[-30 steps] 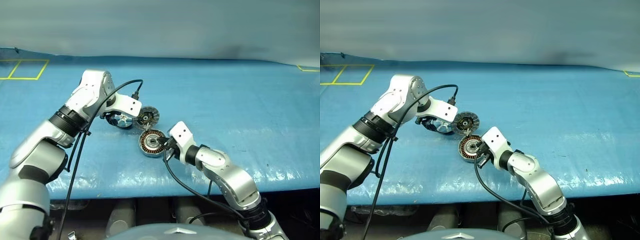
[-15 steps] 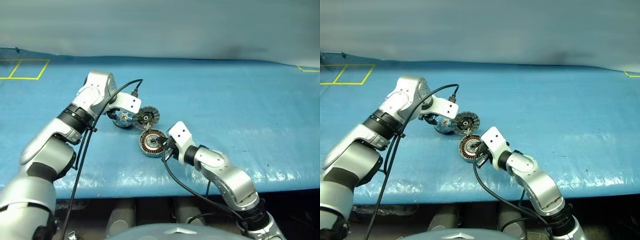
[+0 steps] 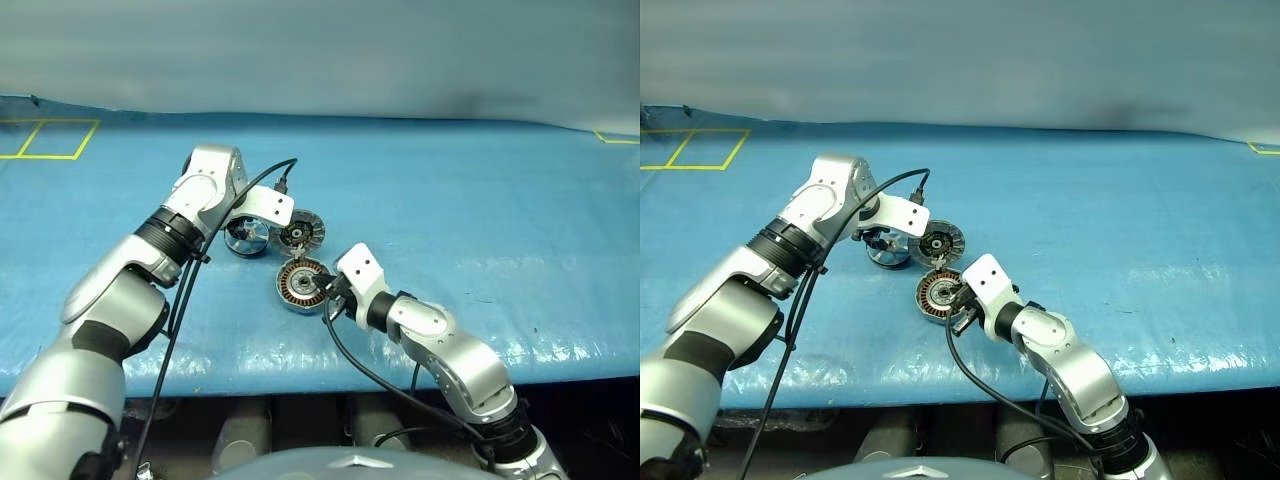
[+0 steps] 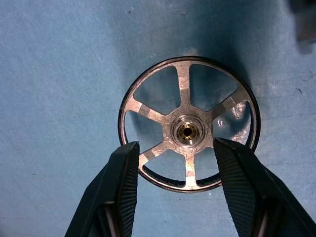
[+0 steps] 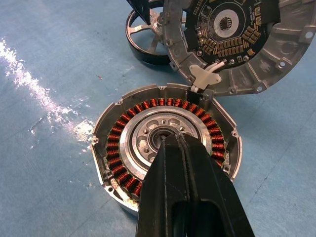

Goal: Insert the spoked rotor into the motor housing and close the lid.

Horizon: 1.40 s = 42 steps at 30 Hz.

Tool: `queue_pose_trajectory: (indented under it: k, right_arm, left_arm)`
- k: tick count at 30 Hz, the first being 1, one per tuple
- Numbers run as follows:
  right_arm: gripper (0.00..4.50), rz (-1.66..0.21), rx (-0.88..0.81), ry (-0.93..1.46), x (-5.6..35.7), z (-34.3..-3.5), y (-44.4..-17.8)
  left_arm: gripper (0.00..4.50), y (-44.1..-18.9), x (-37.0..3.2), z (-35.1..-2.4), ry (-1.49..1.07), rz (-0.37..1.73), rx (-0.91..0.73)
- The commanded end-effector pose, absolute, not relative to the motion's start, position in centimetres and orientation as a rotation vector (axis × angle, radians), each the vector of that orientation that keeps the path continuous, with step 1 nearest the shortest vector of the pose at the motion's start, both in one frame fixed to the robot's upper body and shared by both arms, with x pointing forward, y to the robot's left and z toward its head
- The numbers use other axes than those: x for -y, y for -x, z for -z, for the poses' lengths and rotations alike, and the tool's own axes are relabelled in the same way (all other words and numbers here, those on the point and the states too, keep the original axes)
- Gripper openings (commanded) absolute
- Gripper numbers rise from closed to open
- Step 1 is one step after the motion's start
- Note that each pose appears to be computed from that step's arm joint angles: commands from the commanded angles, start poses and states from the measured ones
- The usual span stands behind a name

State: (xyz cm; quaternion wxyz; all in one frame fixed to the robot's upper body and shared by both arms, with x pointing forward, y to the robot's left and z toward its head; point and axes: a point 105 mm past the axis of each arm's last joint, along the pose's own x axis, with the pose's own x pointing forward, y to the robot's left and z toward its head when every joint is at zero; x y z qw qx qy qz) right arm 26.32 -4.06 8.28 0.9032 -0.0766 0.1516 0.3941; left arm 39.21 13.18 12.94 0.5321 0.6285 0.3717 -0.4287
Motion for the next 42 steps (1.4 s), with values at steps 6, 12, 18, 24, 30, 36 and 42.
queue_pose_trajectory:
  k: [6, 12, 18, 24, 30, 36, 42]
  right_arm:
    - [0.00, -0.826, -0.258, 0.155, 3.6, -9.3, -26.3]
    - [0.00, -0.824, -0.258, 0.154, 3.6, -9.3, -26.3]
    - [0.00, -0.823, -0.255, 0.153, 3.6, -9.4, -26.3]
    - [0.00, -0.819, -0.254, 0.153, 3.7, -9.4, -26.3]
    - [0.00, -0.817, -0.252, 0.152, 3.7, -9.4, -26.3]
    - [0.00, -0.817, -0.249, 0.152, 3.7, -9.5, -26.3]
    - [0.00, -0.822, -0.241, 0.152, 3.5, -9.7, -26.3]
  left_arm:
    - [2.57, -39.1, -12.9, -13.6, -1.480, 1.029, -0.888]
    - [2.57, -39.1, -13.4, -13.1, -1.470, 1.024, -0.911]
    - [2.57, -39.3, -13.6, -12.4, -1.450, 1.011, -0.917]
    - [2.57, -39.2, -13.4, -11.8, -1.423, 1.016, -0.910]
    - [1.98, -39.3, -13.3, -11.7, -1.420, 1.016, -0.903]
    - [1.27, -39.5, -13.3, -11.8, -1.424, 1.007, -0.885]
    - [1.27, -39.4, -14.5, -12.4, -1.451, 0.999, -0.886]
